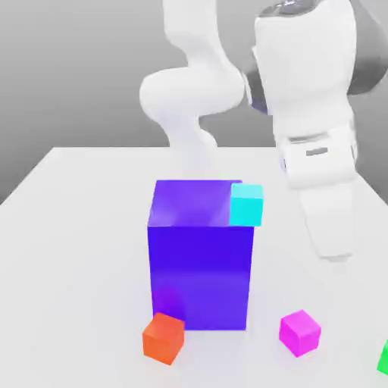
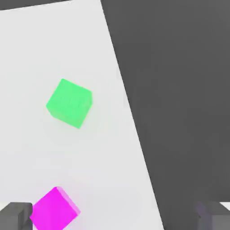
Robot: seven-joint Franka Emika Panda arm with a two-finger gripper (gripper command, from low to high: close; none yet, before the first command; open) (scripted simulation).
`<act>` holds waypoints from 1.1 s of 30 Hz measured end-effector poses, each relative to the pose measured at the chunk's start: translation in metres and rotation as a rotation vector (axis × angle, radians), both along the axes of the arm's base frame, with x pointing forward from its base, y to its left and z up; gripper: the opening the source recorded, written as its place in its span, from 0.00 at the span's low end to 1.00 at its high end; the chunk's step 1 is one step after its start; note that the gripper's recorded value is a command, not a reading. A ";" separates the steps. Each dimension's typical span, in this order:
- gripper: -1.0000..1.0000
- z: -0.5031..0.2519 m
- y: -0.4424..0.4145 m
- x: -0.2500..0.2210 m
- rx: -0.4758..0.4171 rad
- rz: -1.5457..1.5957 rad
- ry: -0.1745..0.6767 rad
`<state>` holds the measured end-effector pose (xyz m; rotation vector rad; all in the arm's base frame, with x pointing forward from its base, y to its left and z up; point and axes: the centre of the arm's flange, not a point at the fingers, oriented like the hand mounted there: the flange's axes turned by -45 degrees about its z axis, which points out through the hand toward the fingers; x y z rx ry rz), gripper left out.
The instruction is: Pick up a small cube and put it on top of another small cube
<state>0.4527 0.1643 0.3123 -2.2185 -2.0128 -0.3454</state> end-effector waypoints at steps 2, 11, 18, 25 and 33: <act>0.50 -0.022 0.007 -0.006 -0.034 0.085 0.006; 0.50 -0.102 0.015 -0.037 -0.207 0.460 0.013; 0.50 -0.153 0.016 -0.044 -0.269 0.580 0.003; 0.00 -0.181 0.016 -0.046 -0.267 0.580 0.009; 0.00 -0.144 0.016 -0.044 -0.268 0.582 0.005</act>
